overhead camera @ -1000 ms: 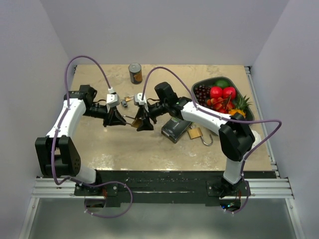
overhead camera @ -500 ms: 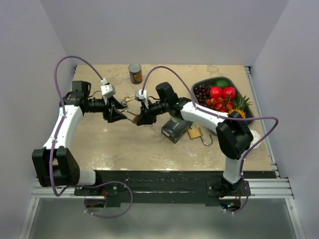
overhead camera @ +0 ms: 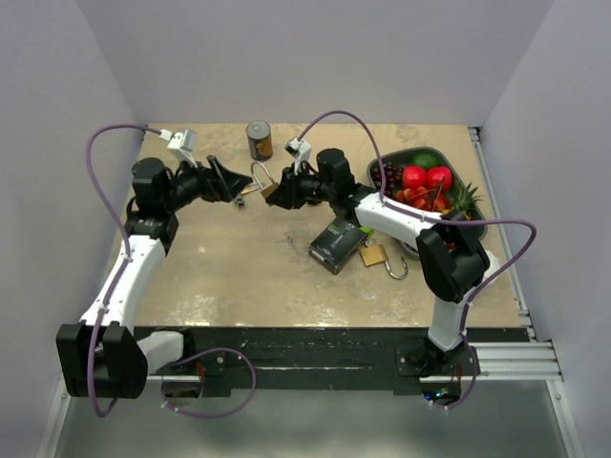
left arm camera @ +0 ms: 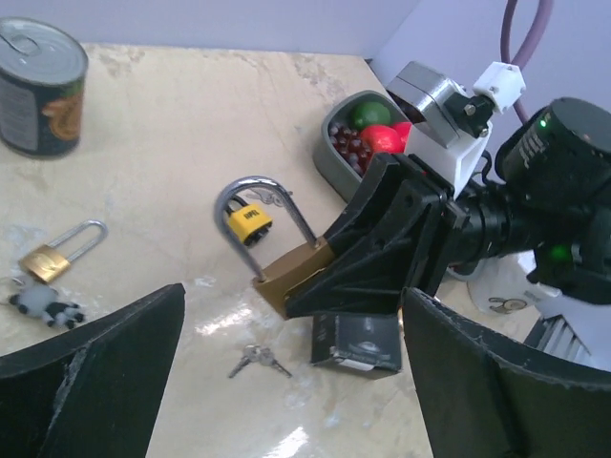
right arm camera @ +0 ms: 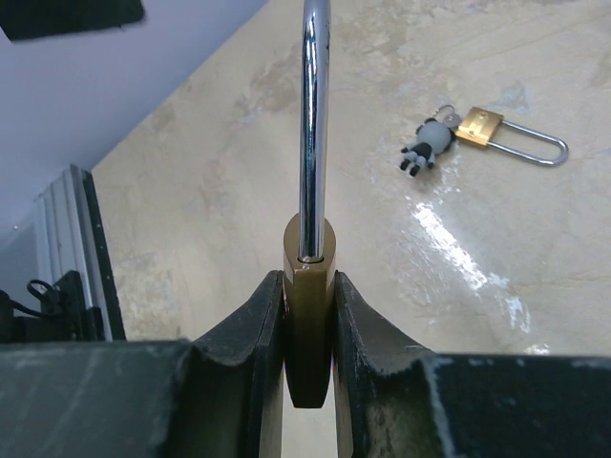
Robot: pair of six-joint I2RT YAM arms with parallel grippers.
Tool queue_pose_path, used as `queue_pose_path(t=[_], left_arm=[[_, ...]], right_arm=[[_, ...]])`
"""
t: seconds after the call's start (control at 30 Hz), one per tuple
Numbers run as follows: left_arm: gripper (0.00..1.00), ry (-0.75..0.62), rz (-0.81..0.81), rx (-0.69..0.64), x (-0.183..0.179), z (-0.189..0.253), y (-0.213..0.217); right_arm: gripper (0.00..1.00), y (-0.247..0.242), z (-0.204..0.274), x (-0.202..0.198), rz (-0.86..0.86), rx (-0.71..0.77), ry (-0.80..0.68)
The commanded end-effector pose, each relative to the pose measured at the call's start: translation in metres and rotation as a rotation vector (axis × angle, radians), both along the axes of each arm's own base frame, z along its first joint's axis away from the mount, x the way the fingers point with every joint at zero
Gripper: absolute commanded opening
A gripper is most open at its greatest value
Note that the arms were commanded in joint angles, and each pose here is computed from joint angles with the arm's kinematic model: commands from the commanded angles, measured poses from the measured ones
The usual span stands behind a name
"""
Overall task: Lock with the key
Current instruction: Place the lock at the center of the board.
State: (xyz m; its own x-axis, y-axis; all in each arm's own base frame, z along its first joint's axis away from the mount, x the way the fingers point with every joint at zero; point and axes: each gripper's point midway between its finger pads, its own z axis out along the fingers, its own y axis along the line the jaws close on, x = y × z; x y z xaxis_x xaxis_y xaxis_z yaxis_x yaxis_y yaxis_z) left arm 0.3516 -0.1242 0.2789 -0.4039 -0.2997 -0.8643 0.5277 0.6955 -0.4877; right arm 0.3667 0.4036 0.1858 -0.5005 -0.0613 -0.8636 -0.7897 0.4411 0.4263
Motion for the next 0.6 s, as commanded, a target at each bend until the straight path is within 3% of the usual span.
queue_pose_path(t=[0.0, 0.2, 0.57], left_arm=[[0.99, 0.094, 0.162, -0.107, 0.022, 0.014, -0.013], [0.99, 0.196, 0.231, -0.11, 0.027, -0.005, -0.019], [0.73, 0.282, 0.19, -0.121, 0.023, -0.03, -0.034]], right_arm=[[0.0, 0.022, 0.087, -0.006, -0.018, 0.197, -0.122], [0.0, 0.028, 0.11, -0.006, -0.078, 0.238, -0.171], [0.0, 0.034, 0.123, -0.007, -0.134, 0.288, -0.18]])
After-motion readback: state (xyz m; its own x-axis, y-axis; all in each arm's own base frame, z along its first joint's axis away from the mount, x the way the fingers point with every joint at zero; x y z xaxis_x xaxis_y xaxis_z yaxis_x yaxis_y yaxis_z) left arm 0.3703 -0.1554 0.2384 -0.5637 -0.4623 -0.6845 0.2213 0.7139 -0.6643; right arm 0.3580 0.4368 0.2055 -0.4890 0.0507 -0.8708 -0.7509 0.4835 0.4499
